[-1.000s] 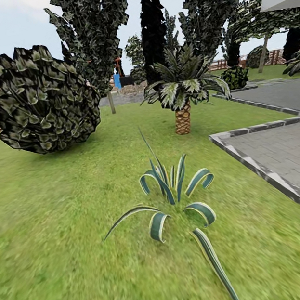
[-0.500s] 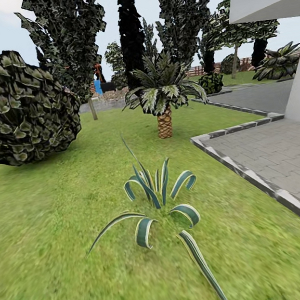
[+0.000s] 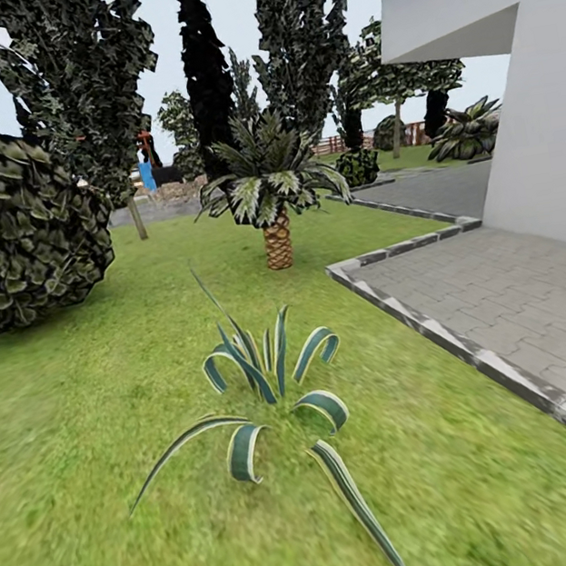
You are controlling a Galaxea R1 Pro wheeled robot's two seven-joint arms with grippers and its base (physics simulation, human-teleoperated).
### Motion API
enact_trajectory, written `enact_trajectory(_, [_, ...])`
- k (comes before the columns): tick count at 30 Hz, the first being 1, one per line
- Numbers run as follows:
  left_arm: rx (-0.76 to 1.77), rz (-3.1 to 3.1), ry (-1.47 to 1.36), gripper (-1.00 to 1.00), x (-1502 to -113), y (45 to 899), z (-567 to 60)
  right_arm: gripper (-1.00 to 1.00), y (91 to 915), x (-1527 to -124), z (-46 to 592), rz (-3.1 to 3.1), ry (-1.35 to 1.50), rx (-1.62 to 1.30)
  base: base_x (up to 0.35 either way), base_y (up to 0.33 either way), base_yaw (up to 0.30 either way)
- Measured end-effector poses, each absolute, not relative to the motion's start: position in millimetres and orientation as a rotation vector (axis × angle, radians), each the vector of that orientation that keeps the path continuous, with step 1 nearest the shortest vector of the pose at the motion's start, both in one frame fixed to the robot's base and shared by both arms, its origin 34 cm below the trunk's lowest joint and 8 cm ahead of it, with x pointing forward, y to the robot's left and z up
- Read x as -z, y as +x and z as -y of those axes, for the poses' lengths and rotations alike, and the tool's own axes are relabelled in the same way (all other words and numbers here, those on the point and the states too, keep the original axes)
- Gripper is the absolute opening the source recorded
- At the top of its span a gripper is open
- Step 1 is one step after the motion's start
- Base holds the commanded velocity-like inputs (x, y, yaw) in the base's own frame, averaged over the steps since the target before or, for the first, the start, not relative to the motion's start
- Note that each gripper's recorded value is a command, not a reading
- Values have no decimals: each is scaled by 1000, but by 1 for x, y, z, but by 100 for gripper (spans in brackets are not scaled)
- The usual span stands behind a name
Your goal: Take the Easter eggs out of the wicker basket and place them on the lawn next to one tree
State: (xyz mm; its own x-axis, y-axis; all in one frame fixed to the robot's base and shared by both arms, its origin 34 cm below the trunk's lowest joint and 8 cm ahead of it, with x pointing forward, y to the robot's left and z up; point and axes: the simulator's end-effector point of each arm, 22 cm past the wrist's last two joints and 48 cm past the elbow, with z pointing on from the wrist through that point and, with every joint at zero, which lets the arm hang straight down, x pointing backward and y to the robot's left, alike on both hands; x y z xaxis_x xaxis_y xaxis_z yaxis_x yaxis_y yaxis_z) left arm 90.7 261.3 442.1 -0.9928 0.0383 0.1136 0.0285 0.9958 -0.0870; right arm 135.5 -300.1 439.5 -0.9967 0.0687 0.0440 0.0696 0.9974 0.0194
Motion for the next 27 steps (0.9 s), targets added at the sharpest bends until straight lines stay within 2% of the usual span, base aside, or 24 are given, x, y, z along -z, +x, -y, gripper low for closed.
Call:
enact_trajectory(11, [-129, 3032, -51, 100, -442, 94, -261, 100, 139, -439, 300, 3107, -109, 32, 0, 23, -250])
enact_trajectory(27, [-130, 3027, -52, 100, -442, 93, -261, 100, 140, -439, 300, 3105, -108, 24, 0, 305, -22])
